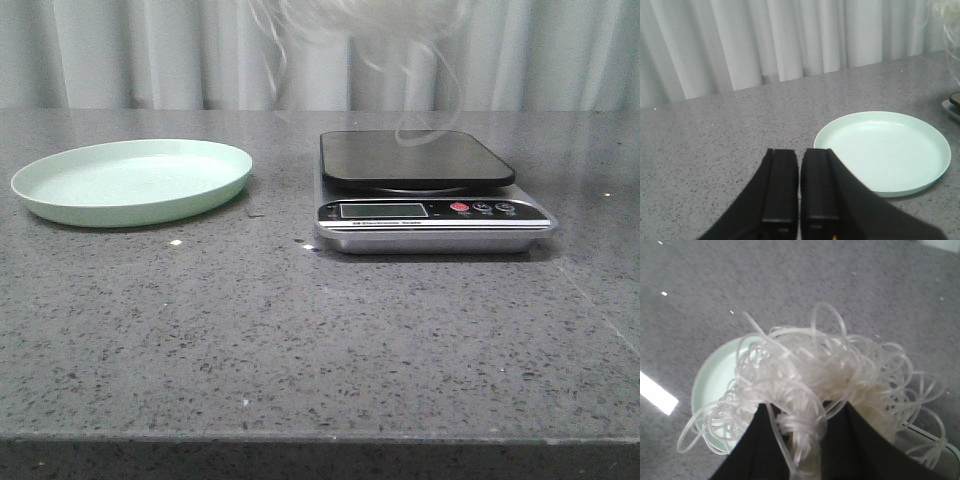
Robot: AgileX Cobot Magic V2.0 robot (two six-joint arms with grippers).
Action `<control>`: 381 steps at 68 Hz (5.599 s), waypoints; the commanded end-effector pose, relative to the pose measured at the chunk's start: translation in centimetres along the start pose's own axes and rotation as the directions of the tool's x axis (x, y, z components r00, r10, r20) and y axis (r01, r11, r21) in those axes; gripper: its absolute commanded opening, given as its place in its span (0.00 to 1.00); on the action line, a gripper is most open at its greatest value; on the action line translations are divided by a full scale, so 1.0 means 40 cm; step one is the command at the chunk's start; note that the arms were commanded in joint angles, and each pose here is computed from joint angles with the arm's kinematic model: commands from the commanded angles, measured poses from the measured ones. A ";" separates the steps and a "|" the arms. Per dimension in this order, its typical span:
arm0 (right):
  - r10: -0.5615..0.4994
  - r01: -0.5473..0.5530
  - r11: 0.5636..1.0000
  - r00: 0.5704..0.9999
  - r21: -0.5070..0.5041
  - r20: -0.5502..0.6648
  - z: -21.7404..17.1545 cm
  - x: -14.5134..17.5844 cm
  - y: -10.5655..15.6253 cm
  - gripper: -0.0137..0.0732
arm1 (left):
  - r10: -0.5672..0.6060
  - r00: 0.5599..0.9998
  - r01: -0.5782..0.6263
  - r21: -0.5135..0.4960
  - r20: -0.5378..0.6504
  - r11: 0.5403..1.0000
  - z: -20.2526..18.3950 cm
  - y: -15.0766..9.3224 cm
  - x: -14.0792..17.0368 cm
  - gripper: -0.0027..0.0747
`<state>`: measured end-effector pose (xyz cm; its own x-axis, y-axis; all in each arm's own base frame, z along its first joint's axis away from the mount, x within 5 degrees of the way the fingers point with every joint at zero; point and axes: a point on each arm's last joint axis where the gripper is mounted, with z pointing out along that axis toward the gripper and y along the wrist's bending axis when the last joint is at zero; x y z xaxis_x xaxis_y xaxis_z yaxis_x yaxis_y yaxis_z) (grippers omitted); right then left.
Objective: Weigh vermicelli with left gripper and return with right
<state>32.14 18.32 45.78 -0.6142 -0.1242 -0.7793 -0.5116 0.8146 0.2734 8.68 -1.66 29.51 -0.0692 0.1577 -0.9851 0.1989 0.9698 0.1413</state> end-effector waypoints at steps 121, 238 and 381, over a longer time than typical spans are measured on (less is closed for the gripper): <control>-0.105 0.120 0.979 0.990 -0.164 0.097 0.295 0.042 0.152 0.74 | -0.024 0.994 0.027 -0.026 0.105 0.999 -0.004 0.009 -0.041 0.21; -0.130 -0.058 0.877 0.927 0.478 0.351 -0.322 0.453 -0.211 0.33 | -0.051 0.993 0.053 -0.021 0.106 0.998 -0.004 0.008 -0.042 0.21; -0.275 -0.047 0.854 0.804 0.518 0.527 -0.367 0.751 -0.167 0.33 | -0.028 0.989 0.051 -0.154 0.144 0.987 -0.067 0.004 0.103 0.21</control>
<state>8.22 0.93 27.25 -0.1335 -0.0174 -0.9909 -0.1107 0.9939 -0.0025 6.36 -0.63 25.34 -0.0388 0.1210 -0.9919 0.0905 0.9890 0.1171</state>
